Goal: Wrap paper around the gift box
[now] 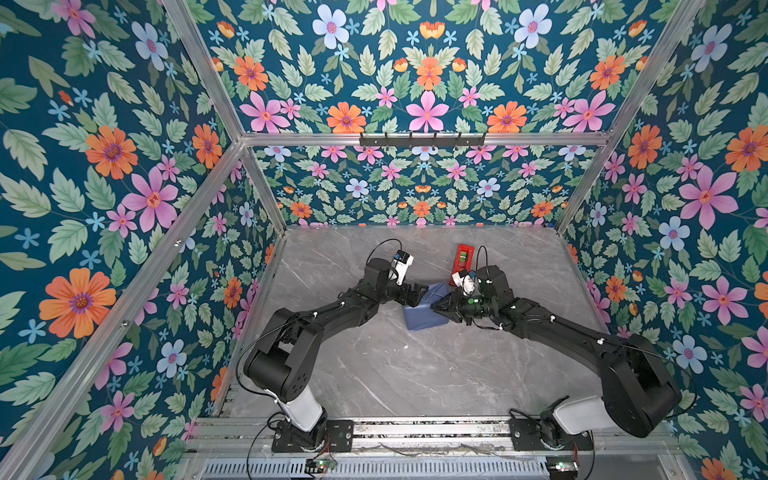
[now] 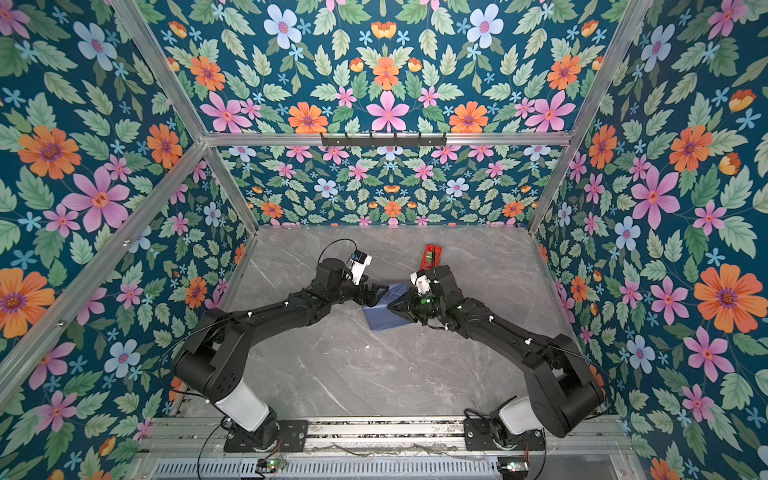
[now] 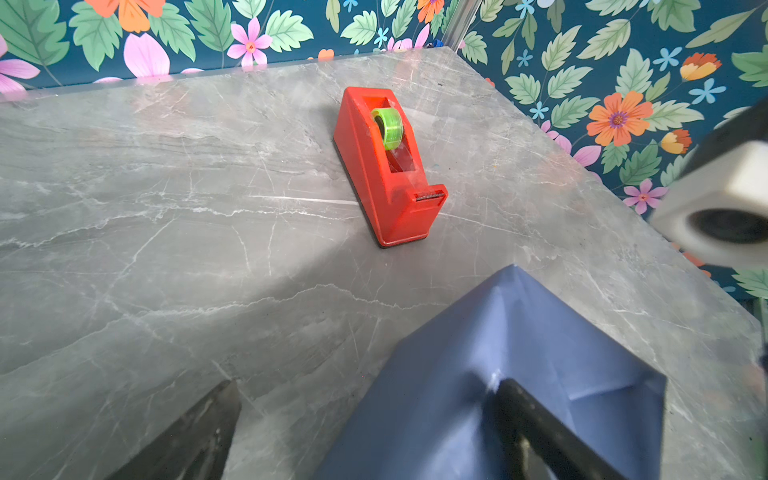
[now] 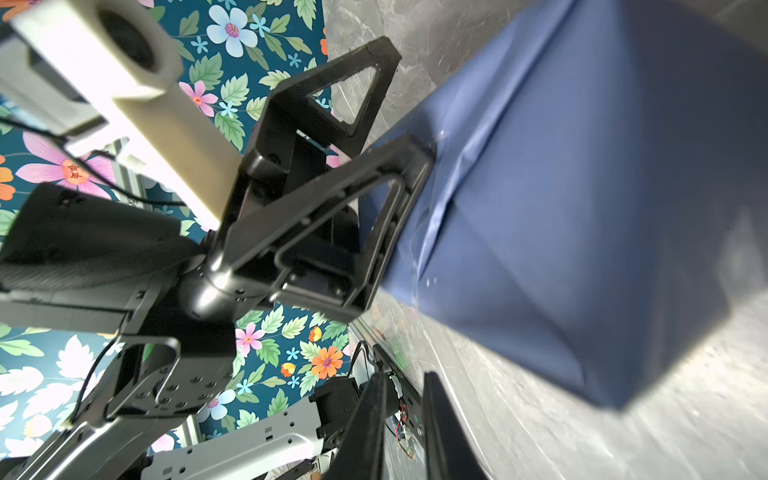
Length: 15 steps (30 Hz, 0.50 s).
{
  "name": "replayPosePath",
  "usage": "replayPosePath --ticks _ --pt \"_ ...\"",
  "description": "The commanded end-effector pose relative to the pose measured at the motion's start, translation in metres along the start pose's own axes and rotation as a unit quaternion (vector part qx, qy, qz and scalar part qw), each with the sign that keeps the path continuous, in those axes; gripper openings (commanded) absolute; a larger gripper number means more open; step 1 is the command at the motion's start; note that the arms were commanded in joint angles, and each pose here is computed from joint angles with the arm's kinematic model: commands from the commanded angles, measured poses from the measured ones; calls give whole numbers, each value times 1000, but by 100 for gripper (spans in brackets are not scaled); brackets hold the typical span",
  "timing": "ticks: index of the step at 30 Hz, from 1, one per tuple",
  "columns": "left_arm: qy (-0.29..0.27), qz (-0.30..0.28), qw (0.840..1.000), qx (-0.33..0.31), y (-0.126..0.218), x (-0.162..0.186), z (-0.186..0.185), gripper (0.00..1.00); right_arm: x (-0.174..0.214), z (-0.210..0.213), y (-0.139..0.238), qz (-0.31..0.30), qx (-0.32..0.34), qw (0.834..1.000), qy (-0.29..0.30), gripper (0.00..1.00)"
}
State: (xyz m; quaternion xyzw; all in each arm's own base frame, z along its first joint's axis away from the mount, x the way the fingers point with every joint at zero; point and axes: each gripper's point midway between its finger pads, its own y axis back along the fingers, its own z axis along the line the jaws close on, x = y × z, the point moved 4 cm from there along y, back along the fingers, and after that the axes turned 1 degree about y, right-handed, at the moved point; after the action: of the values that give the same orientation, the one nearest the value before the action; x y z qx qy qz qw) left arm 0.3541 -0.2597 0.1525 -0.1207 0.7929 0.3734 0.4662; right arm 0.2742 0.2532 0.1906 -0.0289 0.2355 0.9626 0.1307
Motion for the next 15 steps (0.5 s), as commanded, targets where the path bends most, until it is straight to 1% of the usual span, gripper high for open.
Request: replayPosePath --ticks 1,4,6,10,15 --pt "4 72 997 -35 2 34 12 97 1 3 11 -14 17 999 25 20" --pt "6 71 997 -34 2 33 12 97 -6 17 16 -25 17 998 60 20" --pt "6 71 997 -33 2 33 12 96 -11 23 12 -23 16 997 69 20" --pt "7 70 997 -33 2 32 12 96 -25 25 -3 -18 17 997 78 16" --pt "6 69 997 -33 2 33 11 96 -35 16 -22 -7 25 997 71 13"
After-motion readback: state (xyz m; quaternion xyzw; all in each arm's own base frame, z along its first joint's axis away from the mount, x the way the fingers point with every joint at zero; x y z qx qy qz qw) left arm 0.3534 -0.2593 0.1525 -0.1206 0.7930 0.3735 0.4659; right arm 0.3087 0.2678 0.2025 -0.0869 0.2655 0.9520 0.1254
